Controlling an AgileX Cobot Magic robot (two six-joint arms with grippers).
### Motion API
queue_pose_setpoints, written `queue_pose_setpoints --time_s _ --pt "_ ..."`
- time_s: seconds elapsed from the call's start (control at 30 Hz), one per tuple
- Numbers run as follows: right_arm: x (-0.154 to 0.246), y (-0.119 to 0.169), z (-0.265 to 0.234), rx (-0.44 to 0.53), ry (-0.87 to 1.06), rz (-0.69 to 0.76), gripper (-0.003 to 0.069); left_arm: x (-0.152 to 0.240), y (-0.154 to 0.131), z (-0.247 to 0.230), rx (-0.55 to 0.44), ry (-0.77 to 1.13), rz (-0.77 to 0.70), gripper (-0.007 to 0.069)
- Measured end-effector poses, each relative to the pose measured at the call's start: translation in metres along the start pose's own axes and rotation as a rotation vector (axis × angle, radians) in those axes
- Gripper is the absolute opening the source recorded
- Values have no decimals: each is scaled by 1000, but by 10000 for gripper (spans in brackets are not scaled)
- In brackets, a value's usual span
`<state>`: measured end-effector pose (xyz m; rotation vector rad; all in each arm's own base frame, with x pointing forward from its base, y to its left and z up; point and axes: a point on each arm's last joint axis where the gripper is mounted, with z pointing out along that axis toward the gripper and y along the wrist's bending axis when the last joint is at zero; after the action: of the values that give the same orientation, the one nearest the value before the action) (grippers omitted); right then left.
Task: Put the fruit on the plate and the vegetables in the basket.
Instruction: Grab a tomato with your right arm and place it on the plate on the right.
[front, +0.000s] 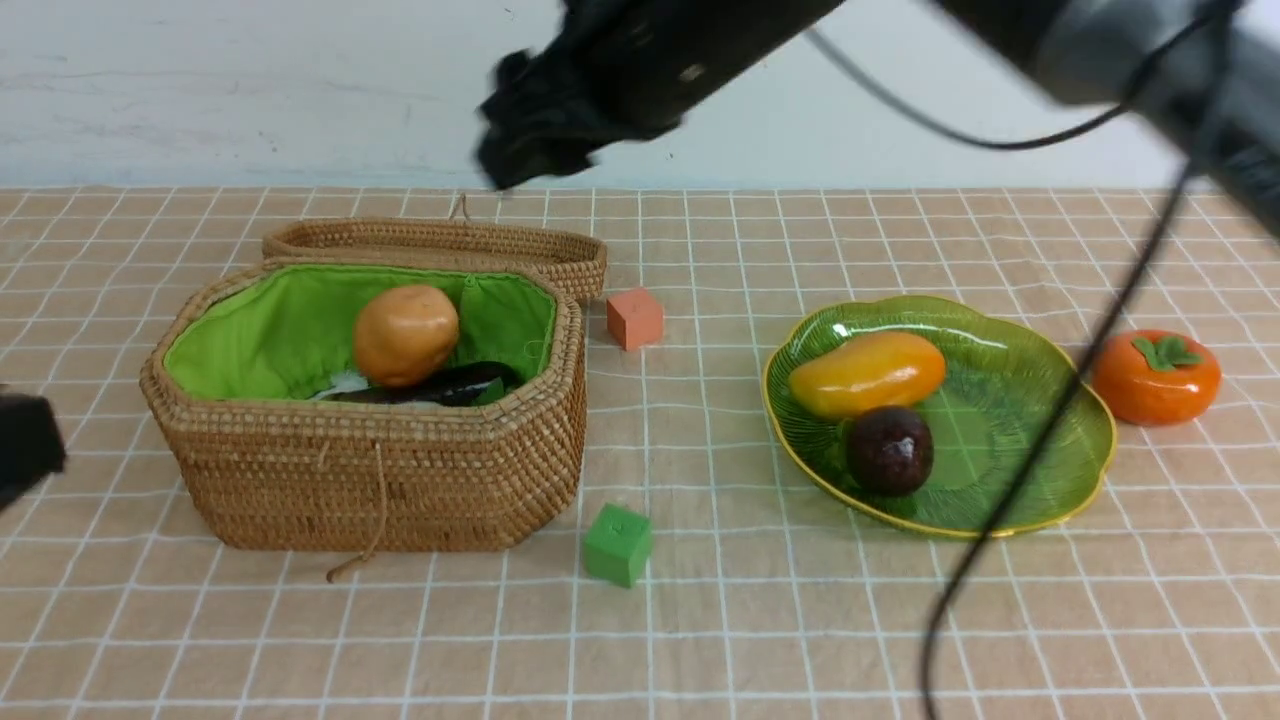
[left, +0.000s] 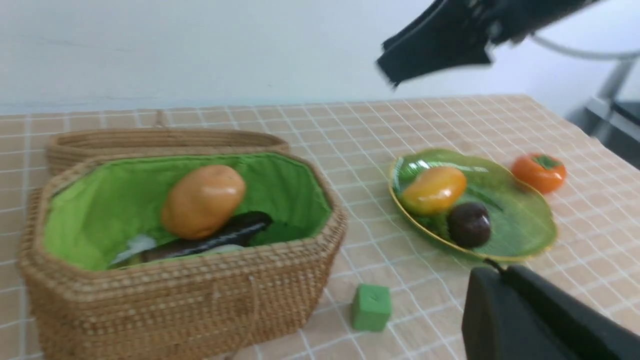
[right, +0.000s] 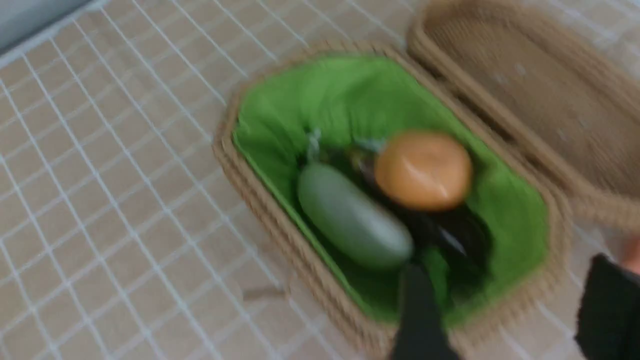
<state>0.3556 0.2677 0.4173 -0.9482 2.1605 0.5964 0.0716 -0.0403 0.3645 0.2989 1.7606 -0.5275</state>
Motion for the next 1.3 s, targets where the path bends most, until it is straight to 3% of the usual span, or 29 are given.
queue_pose_setpoints --time_s 0.03,0.07,0.23,0.43,0.6,0.63,0.77,0.83,1.0,1.1,1.17,1.2,1.23,1.3 --pt "1 -1 -13 24 17 4 294 1 -2 1 19 11 14 -13" --pt "1 -3 -28 57 25 -1 203 2 -5 2 47 24 33 -13" --pt "1 -9 -61 163 10 31 11 5 -13 2 134 53 64 -13" --pt "29 -33 -102 367 60 178 -17 6 -18 1 192 66 70 -13" --pt "107 -85 -143 549 209 426 -16 6 -19 0 206 70 66 -13" --pt "110 -87 -145 554 213 442 -16 6 -19 0 206 70 66 -13" --pt "166 -148 -161 630 219 736 -3 6 -19 0 207 69 66 -13" --pt "174 -160 -162 629 203 786 5 6 -19 0 207 69 66 -13" --pt "206 -226 -148 631 112 921 146 7 -19 0 211 71 59 -13" --pt "231 -262 -129 653 96 987 307 7 -19 0 211 71 59 -13" --pt "238 -271 -125 656 87 1009 364 7 -19 0 211 71 59 -13" --pt "254 -291 -112 654 56 1059 464 7 -19 0 211 71 59 -13" --pt "256 -293 -111 654 52 1063 464 7 -19 0 211 71 59 -13" --pt "274 -314 -98 644 13 1109 577 7 -19 0 211 71 60 -13"
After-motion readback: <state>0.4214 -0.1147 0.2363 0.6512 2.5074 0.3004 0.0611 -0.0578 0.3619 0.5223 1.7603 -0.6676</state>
